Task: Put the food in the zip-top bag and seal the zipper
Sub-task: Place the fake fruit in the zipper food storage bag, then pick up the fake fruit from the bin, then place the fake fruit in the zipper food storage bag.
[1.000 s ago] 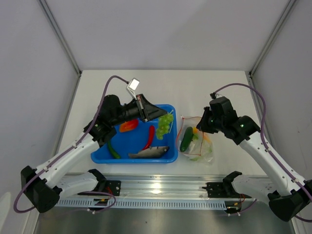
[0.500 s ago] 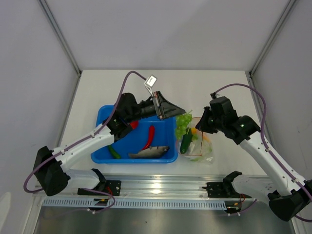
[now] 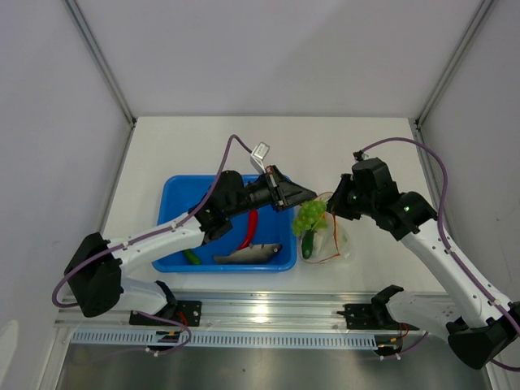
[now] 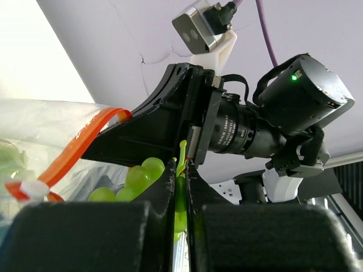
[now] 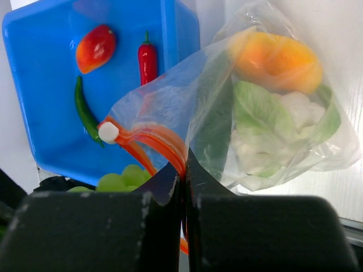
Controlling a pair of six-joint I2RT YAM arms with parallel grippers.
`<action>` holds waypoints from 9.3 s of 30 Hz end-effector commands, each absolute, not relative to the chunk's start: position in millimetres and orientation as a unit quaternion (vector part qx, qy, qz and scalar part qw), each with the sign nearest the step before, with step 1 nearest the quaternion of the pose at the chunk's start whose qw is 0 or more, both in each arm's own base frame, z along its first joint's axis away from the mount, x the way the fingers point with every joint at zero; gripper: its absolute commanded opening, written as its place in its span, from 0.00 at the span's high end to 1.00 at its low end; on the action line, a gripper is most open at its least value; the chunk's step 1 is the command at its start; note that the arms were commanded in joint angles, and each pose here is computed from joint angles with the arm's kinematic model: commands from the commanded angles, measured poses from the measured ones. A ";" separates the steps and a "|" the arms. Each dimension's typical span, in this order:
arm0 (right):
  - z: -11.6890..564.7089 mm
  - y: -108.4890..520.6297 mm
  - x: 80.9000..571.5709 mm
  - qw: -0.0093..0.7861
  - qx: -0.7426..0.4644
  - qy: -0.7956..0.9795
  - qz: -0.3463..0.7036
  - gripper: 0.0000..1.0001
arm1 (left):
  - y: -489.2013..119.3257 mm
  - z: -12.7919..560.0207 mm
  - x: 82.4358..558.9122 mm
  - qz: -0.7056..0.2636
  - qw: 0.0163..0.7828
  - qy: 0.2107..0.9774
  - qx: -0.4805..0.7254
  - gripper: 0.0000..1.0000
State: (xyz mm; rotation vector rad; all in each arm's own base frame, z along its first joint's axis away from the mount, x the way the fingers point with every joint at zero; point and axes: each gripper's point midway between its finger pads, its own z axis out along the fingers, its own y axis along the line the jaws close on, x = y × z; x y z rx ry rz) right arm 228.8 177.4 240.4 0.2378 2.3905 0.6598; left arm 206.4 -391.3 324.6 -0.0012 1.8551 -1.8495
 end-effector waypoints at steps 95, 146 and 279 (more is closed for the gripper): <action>279.7 153.2 244.3 0.372 0.090 0.896 0.226 1.00 | -339.2 233.9 211.6 -0.386 0.403 0.830 0.020 0.26; 250.9 139.0 232.7 0.362 0.084 0.908 0.194 1.00 | -115.4 77.8 316.8 -0.050 0.182 0.679 -0.710 0.01; 274.9 159.5 218.7 0.341 0.105 0.891 0.283 1.00 | -388.1 240.3 197.9 -0.434 0.470 0.745 0.189 0.01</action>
